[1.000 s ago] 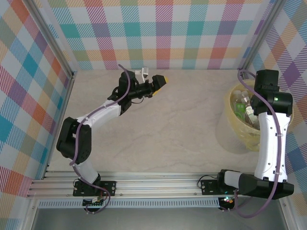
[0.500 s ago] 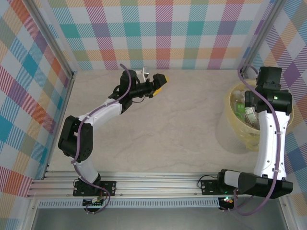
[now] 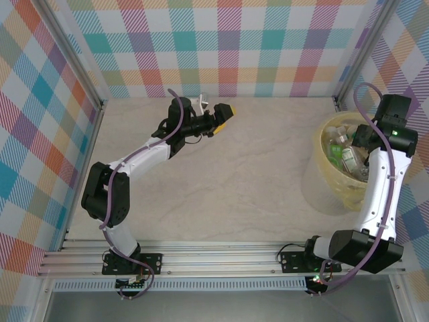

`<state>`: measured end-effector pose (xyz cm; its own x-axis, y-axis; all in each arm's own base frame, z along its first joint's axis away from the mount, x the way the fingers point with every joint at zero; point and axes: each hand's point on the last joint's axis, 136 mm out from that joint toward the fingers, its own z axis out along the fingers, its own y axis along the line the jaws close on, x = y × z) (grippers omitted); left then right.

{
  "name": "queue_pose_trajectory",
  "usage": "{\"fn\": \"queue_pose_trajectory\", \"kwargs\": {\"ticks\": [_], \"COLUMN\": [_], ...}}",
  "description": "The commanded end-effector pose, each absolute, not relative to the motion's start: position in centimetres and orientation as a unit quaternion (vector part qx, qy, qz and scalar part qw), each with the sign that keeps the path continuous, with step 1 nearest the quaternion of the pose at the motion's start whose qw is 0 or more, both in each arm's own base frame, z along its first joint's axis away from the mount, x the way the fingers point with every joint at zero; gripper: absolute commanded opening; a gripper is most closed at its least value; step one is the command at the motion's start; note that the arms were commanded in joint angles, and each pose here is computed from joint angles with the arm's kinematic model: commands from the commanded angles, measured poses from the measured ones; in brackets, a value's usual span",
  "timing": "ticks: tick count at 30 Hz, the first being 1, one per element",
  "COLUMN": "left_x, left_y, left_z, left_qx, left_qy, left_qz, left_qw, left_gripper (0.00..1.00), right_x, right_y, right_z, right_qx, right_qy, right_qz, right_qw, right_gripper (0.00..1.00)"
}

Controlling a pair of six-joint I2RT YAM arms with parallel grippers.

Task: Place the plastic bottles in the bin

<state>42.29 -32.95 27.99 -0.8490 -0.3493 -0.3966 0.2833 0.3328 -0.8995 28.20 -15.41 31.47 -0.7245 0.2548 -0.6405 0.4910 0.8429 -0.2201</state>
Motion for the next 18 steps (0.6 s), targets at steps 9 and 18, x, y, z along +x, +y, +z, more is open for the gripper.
{"fn": "queue_pose_trajectory", "kwargs": {"ticks": [9,18], "left_x": [42.3,42.1], "left_y": [-33.7,-33.7], "left_z": [28.9,29.3], "left_qx": [-0.011,-0.001], "left_qy": [0.769,0.772], "left_qz": [-0.576,-0.571], "left_qw": [0.277,0.281], "left_gripper": [1.0,1.0], "right_x": [25.4,26.3], "right_y": [-13.0,-13.4], "right_z": [24.4,28.1], "right_qx": [0.211,0.222], "right_qy": [0.959,0.947], "right_qz": [-0.122,-0.128], "right_qw": [0.143,0.194], "right_gripper": [0.57,0.62]}}
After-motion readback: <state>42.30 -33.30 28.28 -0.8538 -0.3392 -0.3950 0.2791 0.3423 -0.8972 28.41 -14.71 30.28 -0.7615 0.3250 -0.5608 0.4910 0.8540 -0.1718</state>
